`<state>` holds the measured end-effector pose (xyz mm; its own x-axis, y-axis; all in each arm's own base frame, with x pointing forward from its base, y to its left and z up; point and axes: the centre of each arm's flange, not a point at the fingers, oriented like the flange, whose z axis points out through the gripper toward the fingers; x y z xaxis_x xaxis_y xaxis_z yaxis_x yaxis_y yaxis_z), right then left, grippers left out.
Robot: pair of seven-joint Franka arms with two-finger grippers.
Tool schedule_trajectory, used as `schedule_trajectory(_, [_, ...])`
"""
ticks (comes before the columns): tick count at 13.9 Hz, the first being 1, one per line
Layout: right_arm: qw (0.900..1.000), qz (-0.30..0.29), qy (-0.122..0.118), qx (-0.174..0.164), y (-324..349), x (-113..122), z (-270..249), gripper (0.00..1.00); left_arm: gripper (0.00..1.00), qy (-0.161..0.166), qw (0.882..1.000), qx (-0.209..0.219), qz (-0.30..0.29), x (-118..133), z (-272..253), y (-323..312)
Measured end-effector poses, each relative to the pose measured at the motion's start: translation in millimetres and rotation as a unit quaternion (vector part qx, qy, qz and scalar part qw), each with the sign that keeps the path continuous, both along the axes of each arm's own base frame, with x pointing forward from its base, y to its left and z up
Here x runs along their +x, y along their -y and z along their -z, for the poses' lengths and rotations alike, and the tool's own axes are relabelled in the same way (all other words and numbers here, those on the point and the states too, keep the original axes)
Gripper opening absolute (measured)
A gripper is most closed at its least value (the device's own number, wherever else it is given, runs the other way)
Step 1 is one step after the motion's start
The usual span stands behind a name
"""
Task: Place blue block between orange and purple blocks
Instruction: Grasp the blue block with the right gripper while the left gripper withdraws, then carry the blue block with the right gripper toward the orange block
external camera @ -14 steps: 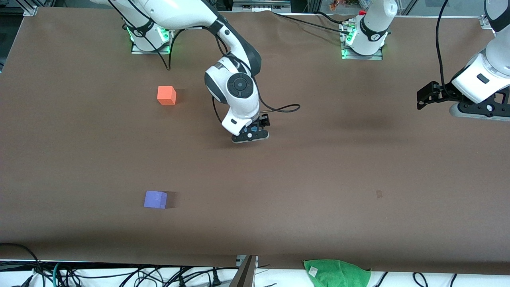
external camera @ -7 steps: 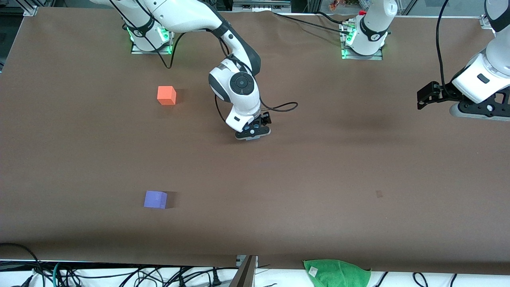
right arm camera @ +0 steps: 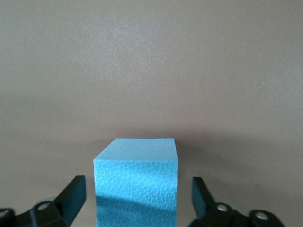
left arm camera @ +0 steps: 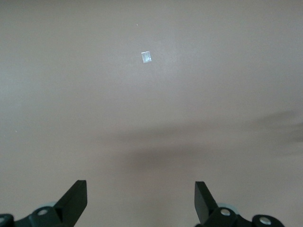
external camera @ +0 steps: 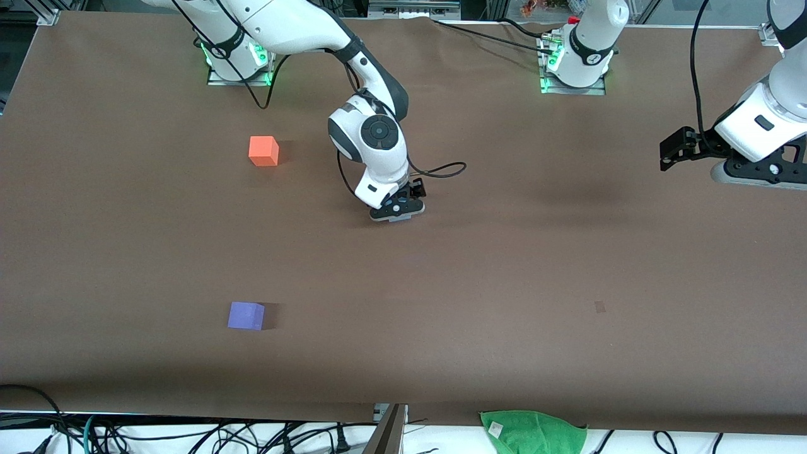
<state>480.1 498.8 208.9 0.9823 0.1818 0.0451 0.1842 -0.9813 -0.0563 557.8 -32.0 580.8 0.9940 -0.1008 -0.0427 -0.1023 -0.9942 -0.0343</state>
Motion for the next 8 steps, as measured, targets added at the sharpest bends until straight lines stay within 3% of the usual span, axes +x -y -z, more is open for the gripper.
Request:
schedule_trajectory(3, [1.000, 0.000, 0.001, 0.001, -0.2, 0.2, -1.3, 0.58, 1.00, 0.000, 1.000, 0.000, 0.003, -0.1, -0.4, 2.6])
schedule_trajectory(6, [1.000, 0.002, 0.007, 0.002, 2.1, 4.6, -8.1, 0.57, 1.00, 0.000, 1.000, 0.000, 0.003, -0.2, -0.5, 3.6])
schedule_trajectory(8, [1.000, 0.009, 0.013, -0.009, 17.4, 20.2, -29.0, 0.57, 1.00, 0.000, 1.000, 0.000, 0.003, -0.2, -0.5, 3.5])
